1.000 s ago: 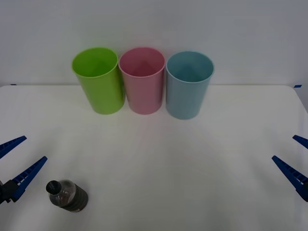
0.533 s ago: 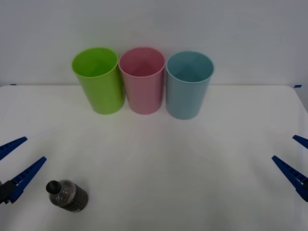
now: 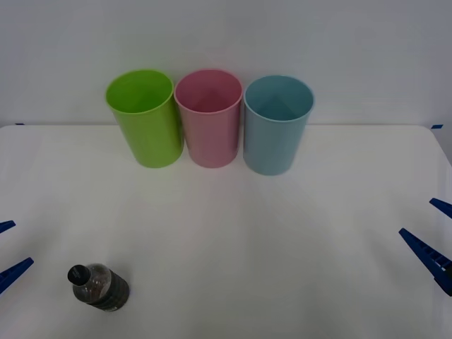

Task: Grasp the object on the table and drop it into the matching bin: aluminum can to the light blue bin, PET bottle to the pink bin.

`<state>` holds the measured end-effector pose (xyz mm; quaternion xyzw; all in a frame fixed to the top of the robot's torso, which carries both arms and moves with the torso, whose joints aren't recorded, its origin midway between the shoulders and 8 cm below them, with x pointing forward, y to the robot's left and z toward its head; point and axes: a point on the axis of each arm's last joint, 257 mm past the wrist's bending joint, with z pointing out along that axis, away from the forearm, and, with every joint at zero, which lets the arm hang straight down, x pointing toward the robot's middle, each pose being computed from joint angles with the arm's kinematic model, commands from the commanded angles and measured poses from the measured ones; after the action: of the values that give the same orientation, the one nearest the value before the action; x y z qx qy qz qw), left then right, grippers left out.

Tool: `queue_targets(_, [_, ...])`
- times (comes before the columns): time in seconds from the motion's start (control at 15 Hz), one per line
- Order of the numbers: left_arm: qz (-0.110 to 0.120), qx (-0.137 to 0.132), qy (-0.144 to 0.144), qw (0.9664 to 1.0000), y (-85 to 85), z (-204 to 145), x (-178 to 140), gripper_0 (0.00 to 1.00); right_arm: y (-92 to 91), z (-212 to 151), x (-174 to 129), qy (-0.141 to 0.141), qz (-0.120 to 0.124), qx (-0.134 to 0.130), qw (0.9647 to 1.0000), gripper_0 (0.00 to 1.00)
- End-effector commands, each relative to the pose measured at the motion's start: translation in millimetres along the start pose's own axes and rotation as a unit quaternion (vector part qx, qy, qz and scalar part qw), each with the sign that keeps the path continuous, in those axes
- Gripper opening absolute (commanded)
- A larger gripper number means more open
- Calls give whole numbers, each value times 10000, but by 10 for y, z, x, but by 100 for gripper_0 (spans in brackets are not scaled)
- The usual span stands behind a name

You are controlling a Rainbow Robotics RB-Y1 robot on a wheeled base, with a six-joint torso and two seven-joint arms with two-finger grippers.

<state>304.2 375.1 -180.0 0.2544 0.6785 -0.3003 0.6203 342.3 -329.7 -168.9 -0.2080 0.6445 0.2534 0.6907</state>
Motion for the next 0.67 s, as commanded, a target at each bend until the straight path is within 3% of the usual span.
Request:
queue_targets(0.07, [105, 283, 447, 9985, 34, -193, 42, 100, 0, 0, 0, 0, 0, 0, 10000, 100])
queue_targets(0.4, [534, 687, 979, 9914, 54, -429, 159, 100, 0, 0, 0, 0, 0, 0, 10000, 100])
queue_targets(0.53, [778, 847, 1179, 9863, 31, -445, 292, 100, 0, 0, 0, 0, 0, 0, 10000, 100])
queue_targets(0.67, [1118, 1078, 1498, 9764, -6, -438, 468, 100, 0, 0, 0, 0, 0, 0, 10000, 100])
